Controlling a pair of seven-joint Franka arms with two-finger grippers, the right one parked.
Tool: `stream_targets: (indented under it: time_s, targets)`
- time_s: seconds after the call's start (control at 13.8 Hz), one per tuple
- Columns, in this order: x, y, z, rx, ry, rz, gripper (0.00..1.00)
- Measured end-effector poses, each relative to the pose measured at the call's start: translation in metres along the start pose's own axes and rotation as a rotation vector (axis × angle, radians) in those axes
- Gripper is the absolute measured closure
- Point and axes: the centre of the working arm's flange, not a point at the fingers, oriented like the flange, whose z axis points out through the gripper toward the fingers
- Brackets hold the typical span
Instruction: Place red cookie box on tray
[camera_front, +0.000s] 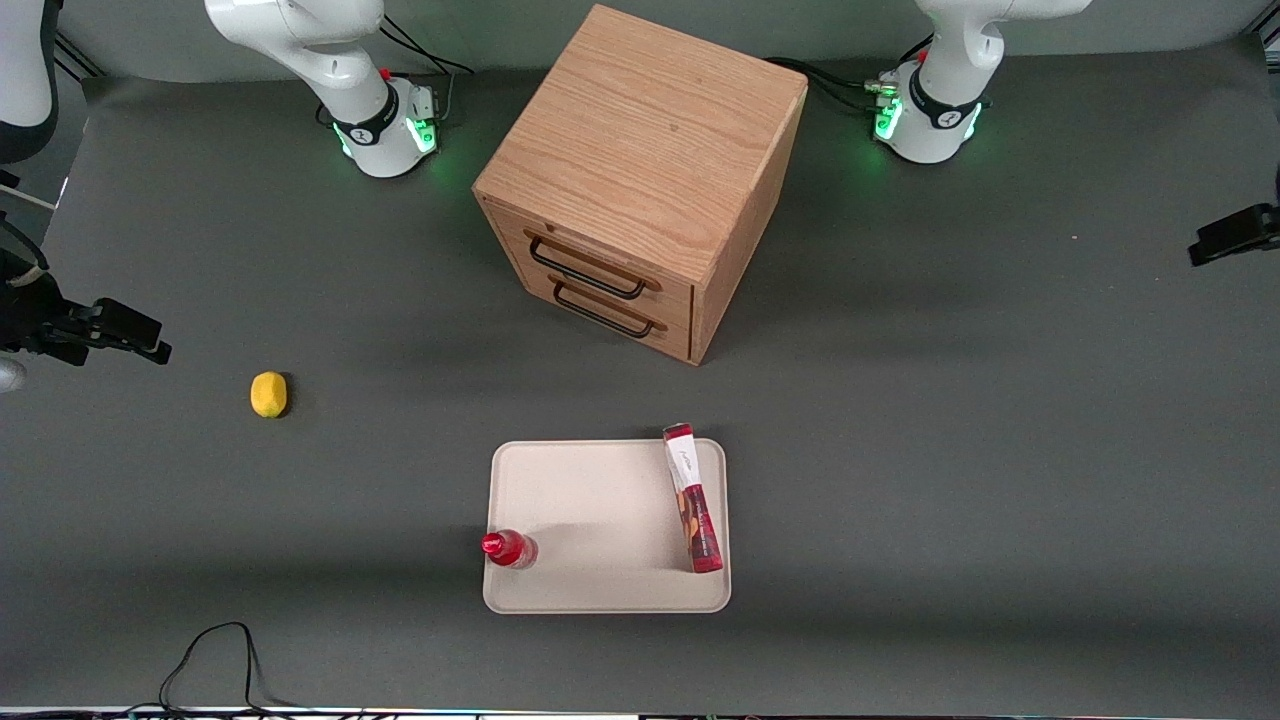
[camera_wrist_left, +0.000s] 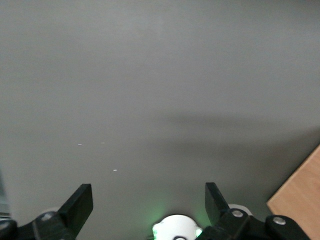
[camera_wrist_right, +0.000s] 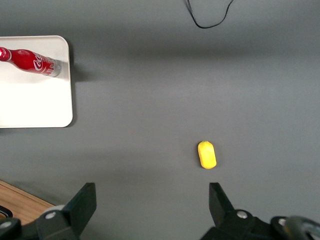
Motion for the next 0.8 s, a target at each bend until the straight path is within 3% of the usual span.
stream_targets:
  time_s: [0.29, 0.8]
  targets:
    - [-0.008, 0.016, -0.012, 0.006, 0.006, 0.002, 0.00]
    - [-0.008, 0.047, -0.014, -0.017, 0.011, -0.031, 0.00]
